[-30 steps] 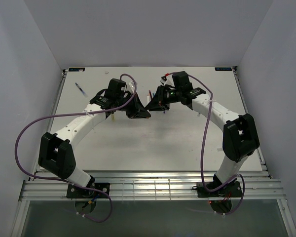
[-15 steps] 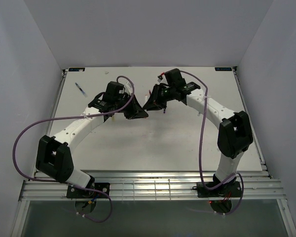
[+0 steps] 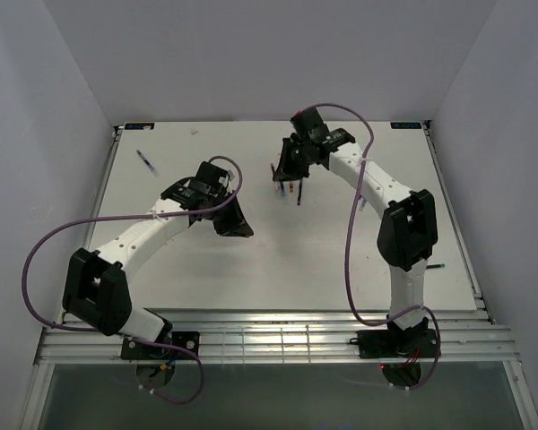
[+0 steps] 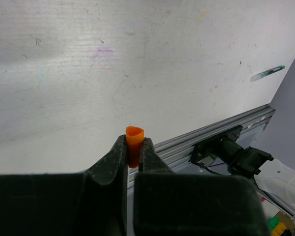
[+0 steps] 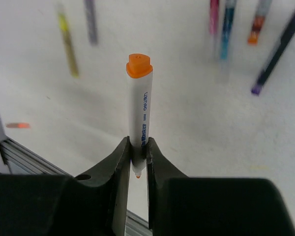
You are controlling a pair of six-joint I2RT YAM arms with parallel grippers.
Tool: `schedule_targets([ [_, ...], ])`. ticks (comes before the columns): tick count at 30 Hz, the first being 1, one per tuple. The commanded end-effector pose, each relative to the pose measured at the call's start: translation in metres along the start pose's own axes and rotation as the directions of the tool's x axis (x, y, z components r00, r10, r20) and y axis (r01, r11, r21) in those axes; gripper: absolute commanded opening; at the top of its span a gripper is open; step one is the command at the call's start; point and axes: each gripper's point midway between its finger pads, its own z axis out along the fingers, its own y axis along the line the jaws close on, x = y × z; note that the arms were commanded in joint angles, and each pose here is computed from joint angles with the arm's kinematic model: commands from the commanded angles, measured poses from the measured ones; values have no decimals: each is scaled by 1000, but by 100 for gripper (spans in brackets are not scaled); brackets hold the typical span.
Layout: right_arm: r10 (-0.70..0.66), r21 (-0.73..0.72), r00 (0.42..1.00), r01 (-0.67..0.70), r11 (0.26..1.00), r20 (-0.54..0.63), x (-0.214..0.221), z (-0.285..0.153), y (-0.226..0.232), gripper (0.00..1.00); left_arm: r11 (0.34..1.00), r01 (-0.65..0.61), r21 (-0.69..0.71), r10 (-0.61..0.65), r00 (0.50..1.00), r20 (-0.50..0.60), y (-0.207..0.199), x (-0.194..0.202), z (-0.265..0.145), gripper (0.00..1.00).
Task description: Open the pen caps
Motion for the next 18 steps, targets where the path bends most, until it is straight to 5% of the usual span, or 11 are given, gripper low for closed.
schedule_targets([
  [1,-124,14,982,127,992,-143,62,-8,-23,8,999,7,-40,-9,999,-38,15,11,10,0],
  [3,-119,-13,971,119,993,-205,95,-1,-34,8,998,20,-52,-22,999,-32,21,13,14,0],
  [18,-73,-70,950,54,996,-303,134,38,-17,8,995,78,-63,-82,994,-67,58,55,54,0],
])
